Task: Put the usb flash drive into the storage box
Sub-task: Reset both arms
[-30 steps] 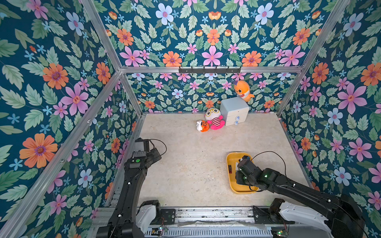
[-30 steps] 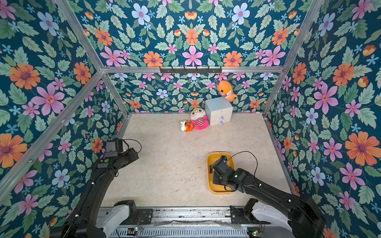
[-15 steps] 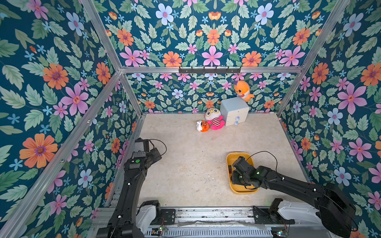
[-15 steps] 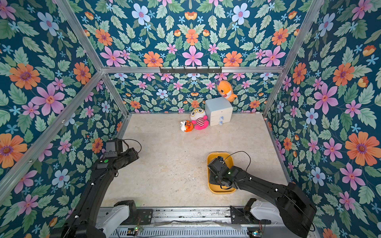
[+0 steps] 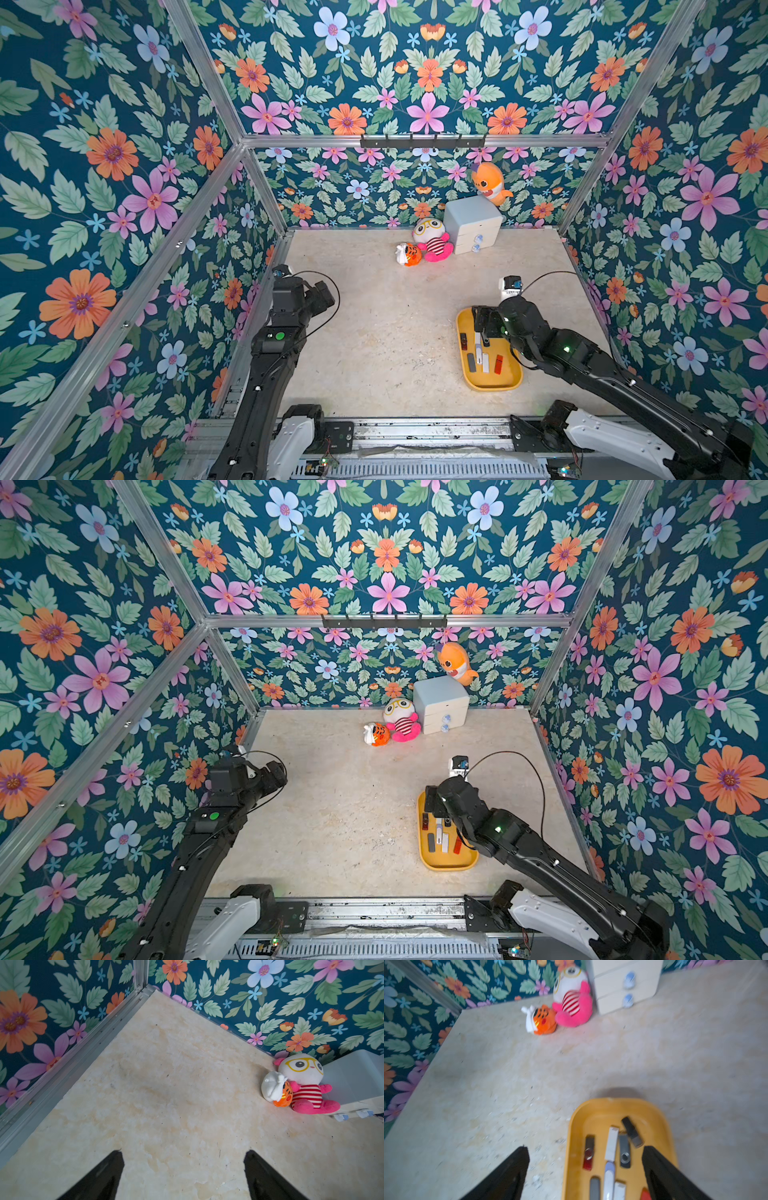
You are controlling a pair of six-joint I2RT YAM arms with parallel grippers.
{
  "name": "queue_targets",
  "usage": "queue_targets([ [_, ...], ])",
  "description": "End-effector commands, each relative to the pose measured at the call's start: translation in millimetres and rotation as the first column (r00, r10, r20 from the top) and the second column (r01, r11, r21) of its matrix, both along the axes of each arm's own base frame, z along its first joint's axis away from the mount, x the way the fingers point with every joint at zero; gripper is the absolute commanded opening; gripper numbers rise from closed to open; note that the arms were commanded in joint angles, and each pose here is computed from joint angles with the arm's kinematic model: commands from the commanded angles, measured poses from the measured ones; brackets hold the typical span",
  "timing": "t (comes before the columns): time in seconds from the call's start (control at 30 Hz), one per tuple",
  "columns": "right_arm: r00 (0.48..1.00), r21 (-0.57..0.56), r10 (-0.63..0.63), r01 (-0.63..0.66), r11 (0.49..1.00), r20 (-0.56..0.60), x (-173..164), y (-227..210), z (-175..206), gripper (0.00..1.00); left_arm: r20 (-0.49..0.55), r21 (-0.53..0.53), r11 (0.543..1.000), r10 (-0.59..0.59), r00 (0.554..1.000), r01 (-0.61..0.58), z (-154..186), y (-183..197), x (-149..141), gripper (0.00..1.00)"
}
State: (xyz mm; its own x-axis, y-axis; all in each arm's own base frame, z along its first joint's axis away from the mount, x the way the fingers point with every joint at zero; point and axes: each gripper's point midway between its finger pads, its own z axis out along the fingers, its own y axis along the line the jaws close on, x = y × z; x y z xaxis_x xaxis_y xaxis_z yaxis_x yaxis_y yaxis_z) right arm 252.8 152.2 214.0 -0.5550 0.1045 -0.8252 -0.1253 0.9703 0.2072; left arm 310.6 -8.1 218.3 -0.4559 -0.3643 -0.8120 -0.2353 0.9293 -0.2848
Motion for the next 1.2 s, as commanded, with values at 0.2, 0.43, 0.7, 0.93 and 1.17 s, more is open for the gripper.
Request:
queue_targets([
  [0.2, 0.814, -0.074, -0.427, 0.491, 0.868, 0.395, 10.3, -142.6, 1.1, 0.96, 0.244, 0.326, 0.939, 0.033, 0.969, -0.114, -18.2, -2.3, 31.2, 0.98],
  [0.43, 0.776, -0.071, -0.492, 0.560, 0.825, 0.395, 7.7, -174.0, -47.4, 0.96, 0.311, 0.420, 0.898, -0.002, 0.951, -0.135, -64.8, 9.2, 28.7, 0.99],
  [0.7, 0.749, -0.009, -0.556, 0.599, 0.801, 0.361, 36.2, -194.0, -74.8, 0.97, 0.373, 0.441, 0.889, -0.053, 0.926, -0.127, -75.8, 18.2, 42.5, 0.99],
  [0.93, 0.736, 0.044, -0.575, 0.602, 0.798, 0.357, 66.4, -204.8, -76.6, 0.97, 0.328, 0.381, 0.922, -0.060, 0.943, -0.074, -102.4, 31.2, 61.6, 0.98],
  [1.17, 0.741, 0.016, -0.488, 0.543, 0.839, 0.462, 85.6, -201.7, -78.2, 0.95, 0.274, 0.370, 0.929, -0.088, 0.958, -0.021, -109.2, 29.9, 77.3, 0.99],
])
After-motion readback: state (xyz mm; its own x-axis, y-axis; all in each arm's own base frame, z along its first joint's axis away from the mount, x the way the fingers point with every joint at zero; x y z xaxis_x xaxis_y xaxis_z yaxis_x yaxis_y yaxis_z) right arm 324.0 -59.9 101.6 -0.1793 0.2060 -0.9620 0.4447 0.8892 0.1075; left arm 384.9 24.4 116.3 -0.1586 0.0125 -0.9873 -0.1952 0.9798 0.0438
